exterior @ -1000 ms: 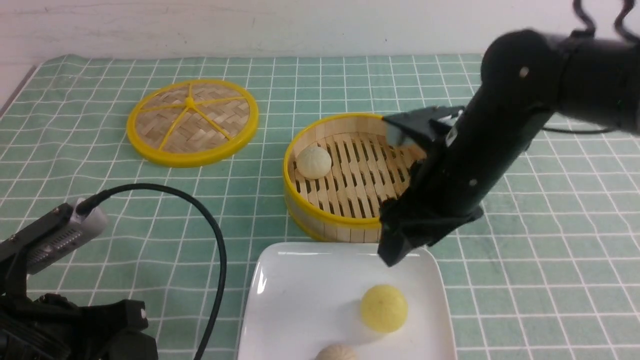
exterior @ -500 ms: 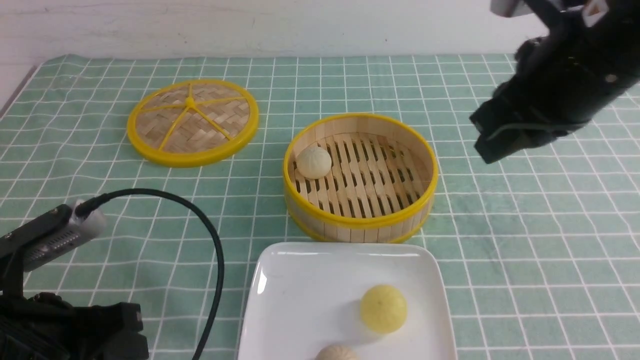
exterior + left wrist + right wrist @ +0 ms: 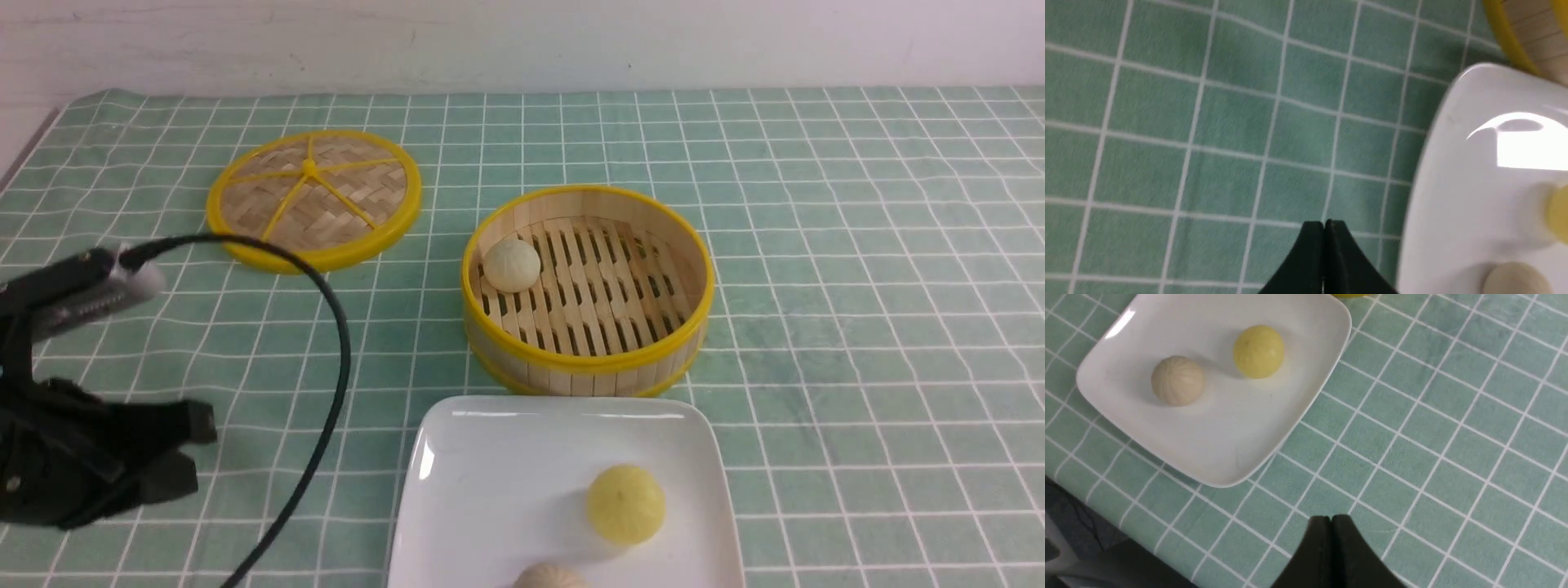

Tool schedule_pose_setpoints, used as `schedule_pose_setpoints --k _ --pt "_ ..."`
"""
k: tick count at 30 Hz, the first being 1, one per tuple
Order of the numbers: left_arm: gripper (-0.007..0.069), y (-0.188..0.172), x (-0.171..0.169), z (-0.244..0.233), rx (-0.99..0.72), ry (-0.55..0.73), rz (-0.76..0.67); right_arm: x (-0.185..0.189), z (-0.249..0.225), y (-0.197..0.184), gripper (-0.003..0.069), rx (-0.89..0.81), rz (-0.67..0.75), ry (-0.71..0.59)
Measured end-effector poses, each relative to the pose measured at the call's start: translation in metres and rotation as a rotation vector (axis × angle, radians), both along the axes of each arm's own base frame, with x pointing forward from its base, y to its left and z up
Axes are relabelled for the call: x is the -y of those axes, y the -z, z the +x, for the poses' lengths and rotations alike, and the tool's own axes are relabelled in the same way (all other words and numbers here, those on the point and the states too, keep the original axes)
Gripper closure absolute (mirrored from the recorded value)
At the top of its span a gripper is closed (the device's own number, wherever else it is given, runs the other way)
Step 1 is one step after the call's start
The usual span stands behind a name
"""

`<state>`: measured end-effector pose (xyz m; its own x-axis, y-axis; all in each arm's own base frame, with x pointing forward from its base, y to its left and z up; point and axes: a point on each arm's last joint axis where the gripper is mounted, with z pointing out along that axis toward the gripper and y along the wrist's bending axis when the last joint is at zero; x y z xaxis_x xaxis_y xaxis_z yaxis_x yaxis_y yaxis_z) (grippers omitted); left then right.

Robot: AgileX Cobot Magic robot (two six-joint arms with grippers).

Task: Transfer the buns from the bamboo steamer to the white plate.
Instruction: 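Reach into the bamboo steamer and grasp a bun with the left gripper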

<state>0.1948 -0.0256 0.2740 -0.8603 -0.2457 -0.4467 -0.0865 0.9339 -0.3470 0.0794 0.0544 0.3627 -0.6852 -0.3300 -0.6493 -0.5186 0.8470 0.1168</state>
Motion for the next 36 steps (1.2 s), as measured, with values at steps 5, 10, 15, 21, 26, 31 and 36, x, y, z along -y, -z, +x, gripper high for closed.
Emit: schedule_pose_setpoints --k 5,10,15,21,26,31,36 --pt "0.0624 -0.028 0.008 0.037 0.024 0.056 -0.069 0.011 -0.009 0.026 0.0672 0.06 -0.03 0.027" --pt "0.0624 -0.05 0.031 0.088 -0.021 0.187 -0.13 0.014 -0.007 0.06 0.067 0.028 -0.101 0.039" --pt "0.0613 -0.048 0.083 0.13 -0.065 0.331 -0.058 0.013 -0.003 0.072 0.0667 0.038 -0.103 0.043" --pt "0.0535 -0.036 0.14 0.171 -0.079 0.363 0.072 0.012 -0.001 0.07 0.0664 0.06 -0.091 0.045" --pt "0.0399 -0.015 0.178 0.195 -0.071 0.375 0.223 0.012 -0.001 0.07 0.0659 0.067 -0.087 0.046" --pt "0.0233 0.009 0.204 0.211 -0.036 0.395 0.348 0.012 -0.001 0.069 0.0659 0.073 -0.086 0.047" --pt "0.0152 0.027 0.217 0.22 -0.001 0.413 0.388 0.012 0.0 0.069 0.0657 0.078 -0.091 0.048"
